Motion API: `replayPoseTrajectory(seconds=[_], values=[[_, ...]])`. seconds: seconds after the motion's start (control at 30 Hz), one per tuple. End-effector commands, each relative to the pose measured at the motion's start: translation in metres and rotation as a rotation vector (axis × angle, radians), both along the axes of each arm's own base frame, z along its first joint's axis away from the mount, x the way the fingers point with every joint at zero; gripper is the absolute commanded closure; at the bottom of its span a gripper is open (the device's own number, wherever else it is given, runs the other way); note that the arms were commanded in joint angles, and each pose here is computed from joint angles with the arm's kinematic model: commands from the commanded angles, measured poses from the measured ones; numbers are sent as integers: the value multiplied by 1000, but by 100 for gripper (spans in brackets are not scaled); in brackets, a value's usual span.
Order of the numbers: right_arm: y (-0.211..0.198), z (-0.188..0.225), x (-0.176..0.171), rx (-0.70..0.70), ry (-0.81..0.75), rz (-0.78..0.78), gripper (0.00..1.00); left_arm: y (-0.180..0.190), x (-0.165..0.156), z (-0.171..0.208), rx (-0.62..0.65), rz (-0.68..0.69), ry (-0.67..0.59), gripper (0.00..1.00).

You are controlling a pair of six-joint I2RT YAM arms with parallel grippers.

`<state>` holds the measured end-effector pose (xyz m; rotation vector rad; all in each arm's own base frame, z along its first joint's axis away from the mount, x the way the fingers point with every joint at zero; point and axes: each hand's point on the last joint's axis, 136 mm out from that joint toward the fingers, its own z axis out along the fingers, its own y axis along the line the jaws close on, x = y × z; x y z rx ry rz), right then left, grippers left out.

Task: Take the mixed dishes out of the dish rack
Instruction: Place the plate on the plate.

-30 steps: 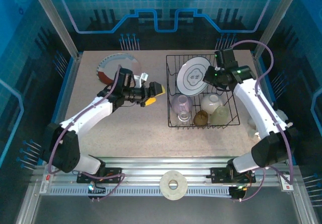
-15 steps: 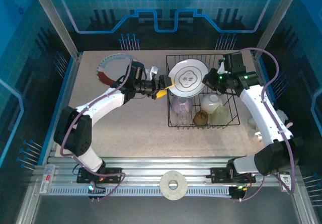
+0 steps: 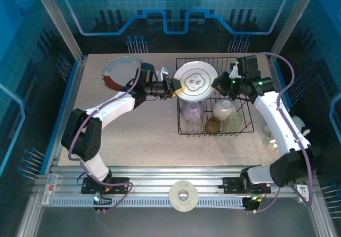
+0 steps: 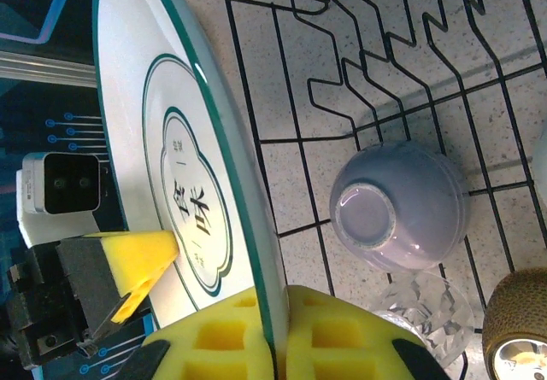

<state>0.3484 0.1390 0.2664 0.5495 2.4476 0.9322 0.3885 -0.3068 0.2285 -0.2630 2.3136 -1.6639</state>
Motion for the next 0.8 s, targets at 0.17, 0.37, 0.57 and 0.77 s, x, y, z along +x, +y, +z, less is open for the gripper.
replayPoseTrajectory(seconds=[0.17, 0.37, 0.57, 0.77], values=[[14, 21, 5, 64, -77, 45, 100, 1, -3, 14, -31, 33, -7, 100], [14, 24, 8, 70, -99, 53, 90, 9, -3, 26, -50, 95, 4, 100], [14, 31, 12, 70, -136, 64, 19, 26, 3, 43, -82, 167, 2, 100], [5, 31, 7, 8, -156, 63, 0, 65, 23, 50, -89, 260, -3, 100]])
